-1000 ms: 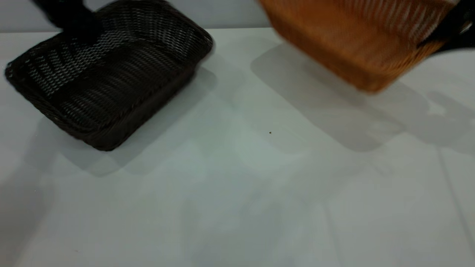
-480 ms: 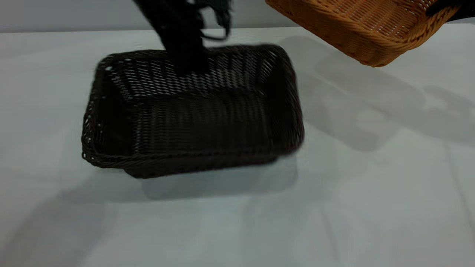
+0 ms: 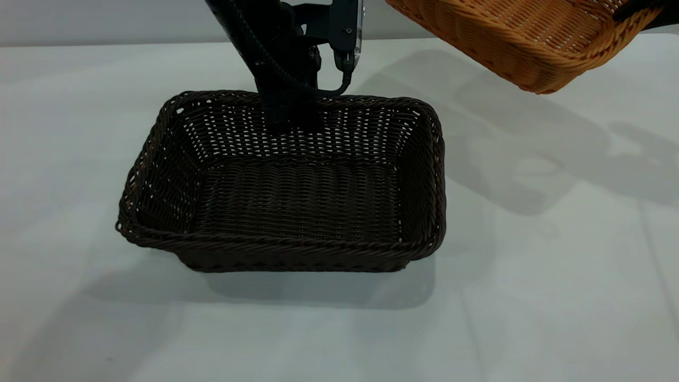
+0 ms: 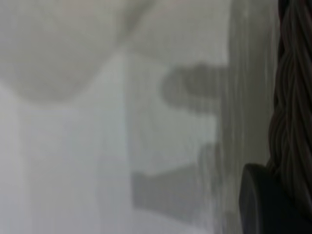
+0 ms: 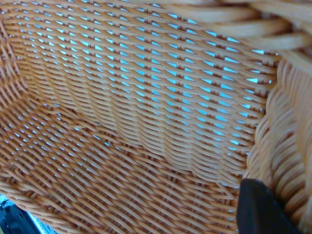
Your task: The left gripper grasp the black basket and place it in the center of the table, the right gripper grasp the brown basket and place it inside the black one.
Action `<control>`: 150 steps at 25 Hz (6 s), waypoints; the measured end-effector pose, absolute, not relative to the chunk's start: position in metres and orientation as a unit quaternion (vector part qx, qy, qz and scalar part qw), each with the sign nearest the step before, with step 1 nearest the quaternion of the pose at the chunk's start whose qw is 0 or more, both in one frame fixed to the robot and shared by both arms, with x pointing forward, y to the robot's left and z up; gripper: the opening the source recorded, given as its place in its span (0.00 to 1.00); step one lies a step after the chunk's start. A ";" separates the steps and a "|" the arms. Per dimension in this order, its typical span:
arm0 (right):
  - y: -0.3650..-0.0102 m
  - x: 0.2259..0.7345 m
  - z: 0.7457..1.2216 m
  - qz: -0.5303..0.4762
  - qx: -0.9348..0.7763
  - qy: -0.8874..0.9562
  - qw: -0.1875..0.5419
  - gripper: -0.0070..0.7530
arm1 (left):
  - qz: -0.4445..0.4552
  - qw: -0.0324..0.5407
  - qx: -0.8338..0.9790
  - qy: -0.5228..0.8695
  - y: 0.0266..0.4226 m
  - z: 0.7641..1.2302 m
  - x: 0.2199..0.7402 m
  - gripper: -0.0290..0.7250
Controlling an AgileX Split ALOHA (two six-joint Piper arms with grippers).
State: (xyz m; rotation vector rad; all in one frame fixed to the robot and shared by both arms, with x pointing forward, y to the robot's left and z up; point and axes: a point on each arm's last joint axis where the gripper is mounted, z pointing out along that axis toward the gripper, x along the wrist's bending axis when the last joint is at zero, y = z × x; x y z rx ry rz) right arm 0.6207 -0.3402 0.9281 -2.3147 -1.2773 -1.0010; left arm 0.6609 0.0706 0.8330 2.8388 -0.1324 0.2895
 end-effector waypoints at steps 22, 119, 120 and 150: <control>-0.339 0.619 0.929 -0.350 -0.804 -0.449 0.173 0.09 | 0.085 0.200 0.950 0.225 0.089 0.907 0.667 0.79; -0.179 0.573 1.184 -0.298 -0.521 -0.796 -0.082 0.77 | 0.174 0.268 0.783 0.533 0.277 1.163 0.591 0.71; -0.183 0.559 1.201 -0.315 -0.516 -0.791 -0.096 0.77 | 0.176 0.266 0.780 0.539 0.278 1.172 0.581 0.71; -0.270 0.261 1.071 -0.355 -0.509 -0.772 -0.140 0.77 | 0.085 0.188 0.753 0.625 0.285 1.075 0.328 0.71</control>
